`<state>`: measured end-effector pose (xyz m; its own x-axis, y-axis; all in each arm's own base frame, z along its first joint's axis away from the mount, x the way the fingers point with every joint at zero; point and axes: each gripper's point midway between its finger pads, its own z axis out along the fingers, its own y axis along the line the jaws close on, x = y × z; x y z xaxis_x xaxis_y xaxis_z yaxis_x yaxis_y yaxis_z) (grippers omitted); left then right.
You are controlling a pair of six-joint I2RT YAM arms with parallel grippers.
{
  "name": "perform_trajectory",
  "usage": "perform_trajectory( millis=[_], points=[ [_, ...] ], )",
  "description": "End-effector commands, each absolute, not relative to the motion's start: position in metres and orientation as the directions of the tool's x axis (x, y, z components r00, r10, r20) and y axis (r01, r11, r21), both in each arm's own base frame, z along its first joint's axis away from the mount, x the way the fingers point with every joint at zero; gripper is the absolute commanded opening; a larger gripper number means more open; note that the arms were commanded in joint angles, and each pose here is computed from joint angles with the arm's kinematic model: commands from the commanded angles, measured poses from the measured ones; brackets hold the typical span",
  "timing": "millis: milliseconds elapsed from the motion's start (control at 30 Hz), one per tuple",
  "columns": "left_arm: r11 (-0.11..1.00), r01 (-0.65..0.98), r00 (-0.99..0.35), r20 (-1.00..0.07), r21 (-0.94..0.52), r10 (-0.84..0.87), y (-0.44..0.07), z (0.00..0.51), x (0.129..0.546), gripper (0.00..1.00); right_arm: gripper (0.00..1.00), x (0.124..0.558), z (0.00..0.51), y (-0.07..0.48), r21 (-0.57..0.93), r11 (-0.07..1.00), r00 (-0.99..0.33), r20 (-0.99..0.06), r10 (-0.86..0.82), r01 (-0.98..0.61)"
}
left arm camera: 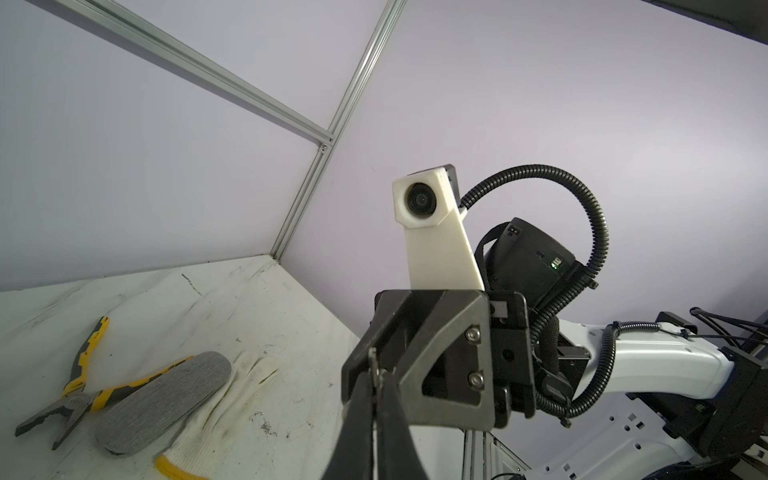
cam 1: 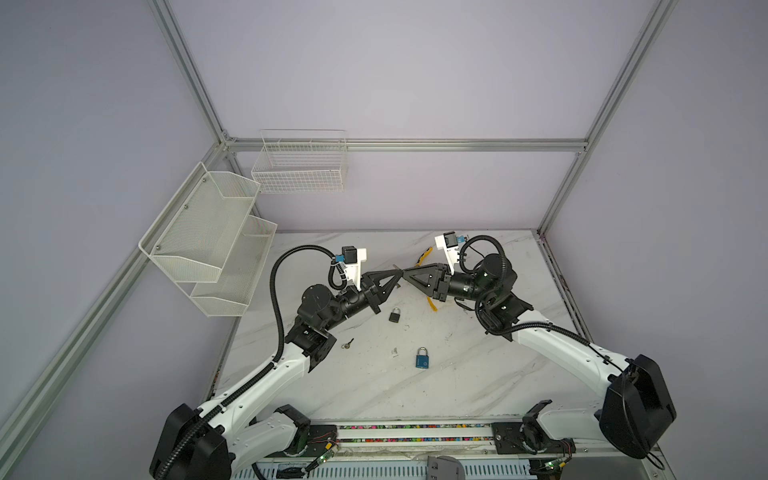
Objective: Unlock with the key
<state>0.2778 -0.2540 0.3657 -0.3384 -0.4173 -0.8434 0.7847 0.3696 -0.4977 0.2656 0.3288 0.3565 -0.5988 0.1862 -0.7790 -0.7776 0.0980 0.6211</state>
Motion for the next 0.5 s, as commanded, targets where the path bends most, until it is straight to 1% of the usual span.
perform_trajectory(
  millis=[0, 333, 467],
  points=[
    [0.325, 0.831, -0.277, -0.842, -0.452, -0.463, -0.2540, 0.3993, 0.2709, 0.00, 0.18, 0.2631, 0.3659, 0.3292, 0.600, 0.062, -0.579, -0.791, 0.197, -0.798],
    [0.313, 0.837, -0.283, -0.844, -0.449, -0.455, -0.2566, 0.3989, 0.2703, 0.00, 0.01, 0.2648, 0.3687, 0.3294, 0.595, 0.065, -0.573, -0.794, 0.203, -0.801],
    [0.313, 0.838, -0.281, -0.845, -0.447, -0.454, -0.2557, 0.4017, 0.2689, 0.00, 0.00, 0.2652, 0.3688, 0.3296, 0.607, 0.068, -0.585, -0.786, 0.200, -0.792]
  ],
)
